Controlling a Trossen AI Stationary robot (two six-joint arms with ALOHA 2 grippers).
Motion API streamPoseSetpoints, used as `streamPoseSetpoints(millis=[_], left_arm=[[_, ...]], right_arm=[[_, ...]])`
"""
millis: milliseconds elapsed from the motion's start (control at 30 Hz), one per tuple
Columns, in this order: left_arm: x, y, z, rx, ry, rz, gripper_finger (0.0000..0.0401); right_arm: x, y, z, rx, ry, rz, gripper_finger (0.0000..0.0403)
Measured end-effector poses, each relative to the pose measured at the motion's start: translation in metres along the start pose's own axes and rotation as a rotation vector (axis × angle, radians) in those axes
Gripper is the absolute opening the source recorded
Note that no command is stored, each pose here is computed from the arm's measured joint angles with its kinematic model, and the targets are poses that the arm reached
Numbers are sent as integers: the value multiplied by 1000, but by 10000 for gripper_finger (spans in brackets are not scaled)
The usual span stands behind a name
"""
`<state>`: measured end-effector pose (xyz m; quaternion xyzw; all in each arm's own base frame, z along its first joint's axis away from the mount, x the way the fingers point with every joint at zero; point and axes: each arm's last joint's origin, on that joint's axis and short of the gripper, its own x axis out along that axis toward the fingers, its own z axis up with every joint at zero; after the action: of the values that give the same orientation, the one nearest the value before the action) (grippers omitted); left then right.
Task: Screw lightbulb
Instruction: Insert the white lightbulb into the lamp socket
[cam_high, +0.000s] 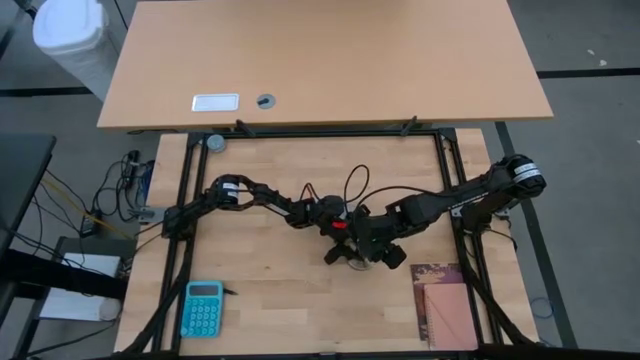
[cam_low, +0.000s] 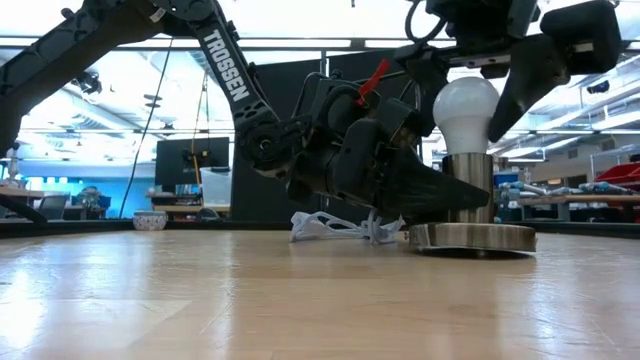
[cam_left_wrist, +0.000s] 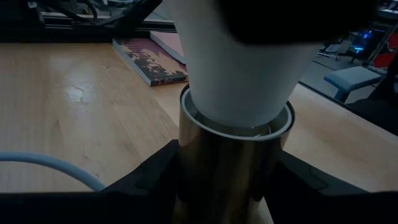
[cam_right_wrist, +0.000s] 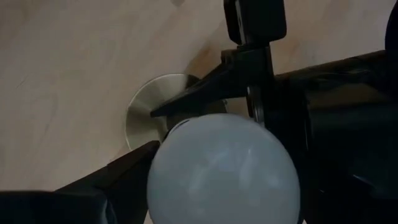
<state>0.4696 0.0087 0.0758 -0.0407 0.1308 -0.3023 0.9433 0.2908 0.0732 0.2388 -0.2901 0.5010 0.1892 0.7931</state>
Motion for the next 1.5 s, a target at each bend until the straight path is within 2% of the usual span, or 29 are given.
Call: streamPoseSetpoints(millis=[333, 933, 1500], left_arm=[[0, 0, 0, 5, 0, 4, 198], [0, 1, 0, 5, 0, 41, 198], [0, 1, 1, 3, -1, 47, 198]], right_arm=[[0, -1, 0, -4, -13, 4, 308], [0, -2, -1, 45, -9, 13, 307], [2, -10, -8, 118, -24, 99, 307]])
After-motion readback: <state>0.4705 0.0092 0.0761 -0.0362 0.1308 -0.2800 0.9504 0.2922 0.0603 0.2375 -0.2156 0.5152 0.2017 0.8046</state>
